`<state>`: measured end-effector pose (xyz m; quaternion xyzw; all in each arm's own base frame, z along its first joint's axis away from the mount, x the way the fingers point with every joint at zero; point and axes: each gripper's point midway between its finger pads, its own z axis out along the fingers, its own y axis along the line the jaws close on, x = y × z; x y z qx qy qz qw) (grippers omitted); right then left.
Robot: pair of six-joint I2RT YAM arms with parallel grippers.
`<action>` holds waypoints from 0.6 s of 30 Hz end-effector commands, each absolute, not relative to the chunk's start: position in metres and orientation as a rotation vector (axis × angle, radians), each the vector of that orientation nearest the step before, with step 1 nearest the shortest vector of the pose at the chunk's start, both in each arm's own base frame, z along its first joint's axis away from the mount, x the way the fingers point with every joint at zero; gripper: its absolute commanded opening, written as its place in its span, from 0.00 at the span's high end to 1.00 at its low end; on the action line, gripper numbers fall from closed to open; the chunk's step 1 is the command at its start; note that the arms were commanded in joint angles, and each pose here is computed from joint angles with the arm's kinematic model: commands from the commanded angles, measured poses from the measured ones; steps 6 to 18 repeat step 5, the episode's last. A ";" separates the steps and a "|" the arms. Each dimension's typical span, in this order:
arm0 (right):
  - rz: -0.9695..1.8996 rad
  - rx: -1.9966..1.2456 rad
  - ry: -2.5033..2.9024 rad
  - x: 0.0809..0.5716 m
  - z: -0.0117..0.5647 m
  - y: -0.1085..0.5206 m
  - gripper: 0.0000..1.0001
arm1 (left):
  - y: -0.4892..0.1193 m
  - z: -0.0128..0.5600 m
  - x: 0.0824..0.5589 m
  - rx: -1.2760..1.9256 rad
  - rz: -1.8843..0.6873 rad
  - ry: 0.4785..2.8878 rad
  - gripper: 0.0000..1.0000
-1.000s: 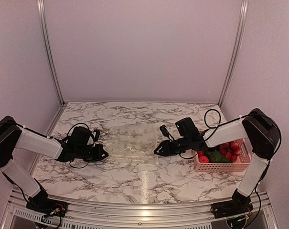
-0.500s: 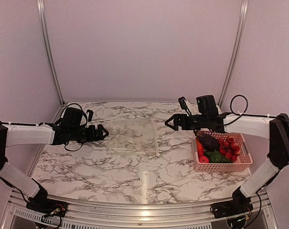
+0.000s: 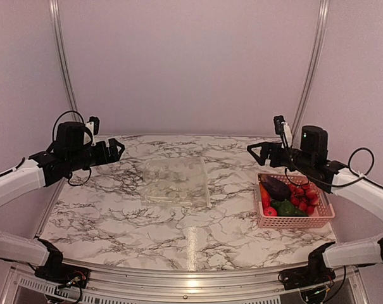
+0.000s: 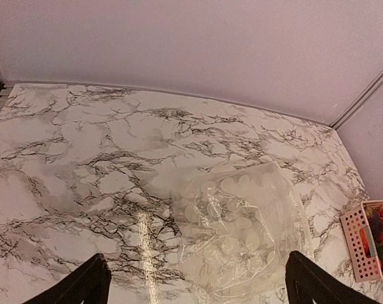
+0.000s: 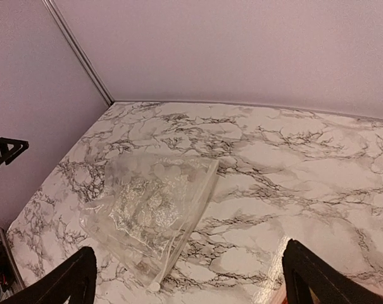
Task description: Open the zip-top bag and remove the fake food
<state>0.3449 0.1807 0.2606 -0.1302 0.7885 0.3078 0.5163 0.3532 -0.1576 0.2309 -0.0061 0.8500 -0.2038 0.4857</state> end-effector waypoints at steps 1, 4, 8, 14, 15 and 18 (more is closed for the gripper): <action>0.703 -0.259 1.856 0.333 0.255 0.166 0.01 | -0.135 0.198 0.345 -0.098 -0.392 2.146 0.01; 0.684 -0.243 1.859 0.328 0.249 0.161 0.01 | -0.130 0.190 0.345 -0.133 -0.370 2.150 0.01; 0.679 -0.244 1.863 0.327 0.247 0.160 0.01 | -0.130 0.189 0.346 -0.138 -0.367 2.150 0.01; 0.679 -0.244 1.863 0.327 0.247 0.160 0.01 | -0.130 0.189 0.346 -0.138 -0.367 2.150 0.01; 0.679 -0.244 1.863 0.327 0.247 0.160 0.01 | -0.130 0.189 0.346 -0.138 -0.367 2.150 0.01; 0.679 -0.244 1.863 0.327 0.247 0.160 0.01 | -0.130 0.189 0.346 -0.138 -0.367 2.150 0.01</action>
